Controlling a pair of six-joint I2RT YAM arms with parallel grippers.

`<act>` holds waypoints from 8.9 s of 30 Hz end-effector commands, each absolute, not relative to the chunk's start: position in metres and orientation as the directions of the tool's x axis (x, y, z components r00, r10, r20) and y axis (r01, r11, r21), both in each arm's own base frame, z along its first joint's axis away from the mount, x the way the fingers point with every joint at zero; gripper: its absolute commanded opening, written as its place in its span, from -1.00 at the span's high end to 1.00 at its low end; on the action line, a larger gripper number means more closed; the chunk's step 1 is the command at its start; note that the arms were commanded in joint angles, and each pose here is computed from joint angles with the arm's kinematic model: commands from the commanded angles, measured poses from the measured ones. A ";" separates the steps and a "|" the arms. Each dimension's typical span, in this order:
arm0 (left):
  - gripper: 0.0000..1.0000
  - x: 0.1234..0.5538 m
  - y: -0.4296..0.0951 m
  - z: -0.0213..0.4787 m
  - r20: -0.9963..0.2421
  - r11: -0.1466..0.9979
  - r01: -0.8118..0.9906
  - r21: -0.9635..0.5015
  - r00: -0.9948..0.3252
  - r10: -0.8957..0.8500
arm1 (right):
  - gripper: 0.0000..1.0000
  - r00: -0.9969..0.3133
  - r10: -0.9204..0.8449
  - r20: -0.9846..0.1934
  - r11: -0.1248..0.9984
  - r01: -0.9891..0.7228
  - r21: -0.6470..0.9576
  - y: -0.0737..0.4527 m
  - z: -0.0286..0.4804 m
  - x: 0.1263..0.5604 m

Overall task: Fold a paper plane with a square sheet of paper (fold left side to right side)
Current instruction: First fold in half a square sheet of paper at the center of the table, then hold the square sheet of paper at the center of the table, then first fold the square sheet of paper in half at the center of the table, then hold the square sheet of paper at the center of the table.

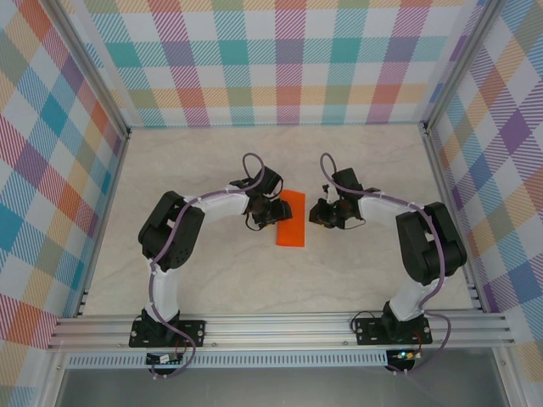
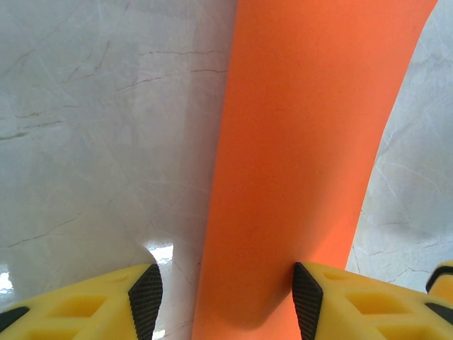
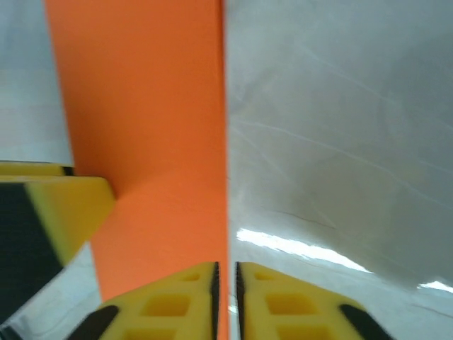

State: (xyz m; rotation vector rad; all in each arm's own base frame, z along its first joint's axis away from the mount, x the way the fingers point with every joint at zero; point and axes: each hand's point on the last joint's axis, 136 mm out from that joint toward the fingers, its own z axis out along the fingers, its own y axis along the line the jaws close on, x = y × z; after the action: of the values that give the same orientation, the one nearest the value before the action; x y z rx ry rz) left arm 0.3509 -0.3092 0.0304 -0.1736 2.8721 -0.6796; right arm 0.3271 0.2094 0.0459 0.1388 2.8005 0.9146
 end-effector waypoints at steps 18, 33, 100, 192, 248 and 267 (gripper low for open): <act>-0.10 0.348 -0.304 0.013 -0.131 0.913 -0.078 -0.401 -0.981 -0.141 | 0.84 -0.987 0.114 -0.113 0.782 0.019 0.623 0.240 0.026 0.345; -0.14 0.351 -0.305 0.027 -0.155 0.915 -0.047 -0.401 -0.981 -0.118 | 0.85 -0.994 0.106 -0.007 0.876 0.090 0.474 0.211 -0.021 0.316; 0.65 0.357 -0.265 0.054 -0.177 0.839 0.010 -0.544 -0.979 -0.103 | 0.85 -0.998 0.046 0.048 0.915 0.061 0.399 0.208 -0.032 0.303; 0.78 0.472 -0.277 0.001 -0.164 0.810 0.002 -0.586 -0.980 -0.116 | 0.88 -0.993 0.009 0.119 0.933 0.051 0.356 0.203 -0.042 0.282; 0.77 0.369 -0.311 -0.005 -0.160 0.799 0.102 -0.593 -0.987 0.007 | 0.88 -0.997 0.019 -0.071 0.857 -0.020 0.514 0.235 0.025 0.323; 0.79 0.366 -0.319 -0.003 -0.170 0.797 0.123 -0.591 -0.985 0.026 | 0.90 -0.991 0.067 -0.112 0.774 -0.019 0.632 0.268 0.043 0.410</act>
State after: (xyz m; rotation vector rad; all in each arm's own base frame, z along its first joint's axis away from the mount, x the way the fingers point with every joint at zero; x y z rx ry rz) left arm 0.3819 -0.3238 0.0218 0.0947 2.7528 -1.0473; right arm 0.4113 0.2581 0.0498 0.0288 2.8122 0.9460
